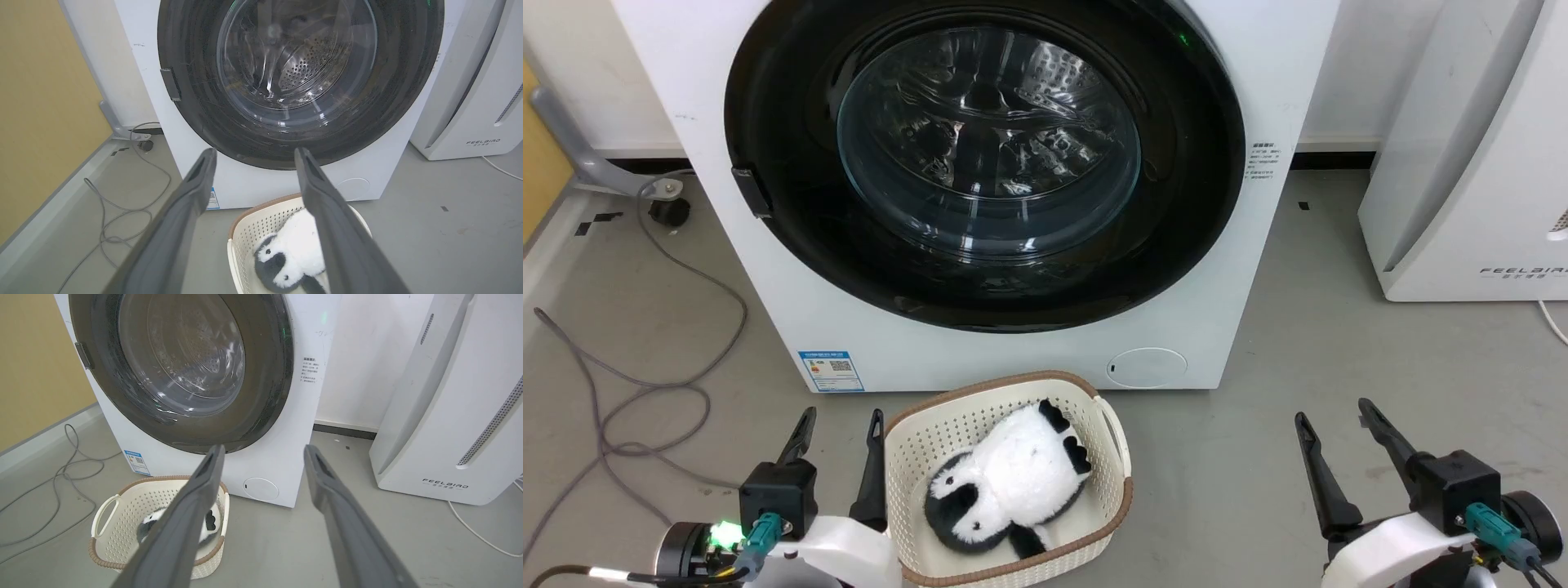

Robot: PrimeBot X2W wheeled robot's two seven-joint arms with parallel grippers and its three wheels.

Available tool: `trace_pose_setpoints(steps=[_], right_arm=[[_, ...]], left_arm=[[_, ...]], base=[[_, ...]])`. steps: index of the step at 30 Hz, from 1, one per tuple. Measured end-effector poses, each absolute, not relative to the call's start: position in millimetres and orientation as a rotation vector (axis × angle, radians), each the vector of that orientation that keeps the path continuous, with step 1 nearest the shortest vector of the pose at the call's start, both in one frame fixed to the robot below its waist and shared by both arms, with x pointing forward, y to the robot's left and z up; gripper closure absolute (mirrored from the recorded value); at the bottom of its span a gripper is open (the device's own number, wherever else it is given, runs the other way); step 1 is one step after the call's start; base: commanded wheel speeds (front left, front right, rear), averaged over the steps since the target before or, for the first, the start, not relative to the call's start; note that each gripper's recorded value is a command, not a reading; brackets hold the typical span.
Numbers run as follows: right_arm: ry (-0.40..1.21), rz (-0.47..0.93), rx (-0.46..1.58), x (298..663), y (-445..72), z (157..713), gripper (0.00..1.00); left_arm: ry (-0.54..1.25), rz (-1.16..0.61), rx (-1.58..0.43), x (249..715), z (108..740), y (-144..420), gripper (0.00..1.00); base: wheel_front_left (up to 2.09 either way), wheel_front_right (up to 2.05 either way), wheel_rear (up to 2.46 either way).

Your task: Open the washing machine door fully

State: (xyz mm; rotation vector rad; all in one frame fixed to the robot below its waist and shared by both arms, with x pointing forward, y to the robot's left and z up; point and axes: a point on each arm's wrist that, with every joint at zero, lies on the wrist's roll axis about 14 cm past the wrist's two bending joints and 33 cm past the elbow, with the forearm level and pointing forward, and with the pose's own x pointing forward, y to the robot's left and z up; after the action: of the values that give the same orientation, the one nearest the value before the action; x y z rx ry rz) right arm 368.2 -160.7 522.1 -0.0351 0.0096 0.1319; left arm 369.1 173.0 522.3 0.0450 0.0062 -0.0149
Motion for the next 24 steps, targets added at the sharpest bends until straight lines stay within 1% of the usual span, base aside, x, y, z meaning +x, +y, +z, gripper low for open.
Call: trace_pose_setpoints(steps=[17,24], right_arm=[[-0.02,0.141,0.026,372,-163,526,0.0],[-0.063,0.144,0.072,387,-169,540,0.0]], left_arm=[[-0.006,-0.031,0.034,370,520,165,0.0],[-0.002,-0.03,0.026,372,515,164,0.0]], base=[[0.0,0.0,0.0],[0.0,0.0,0.0]])
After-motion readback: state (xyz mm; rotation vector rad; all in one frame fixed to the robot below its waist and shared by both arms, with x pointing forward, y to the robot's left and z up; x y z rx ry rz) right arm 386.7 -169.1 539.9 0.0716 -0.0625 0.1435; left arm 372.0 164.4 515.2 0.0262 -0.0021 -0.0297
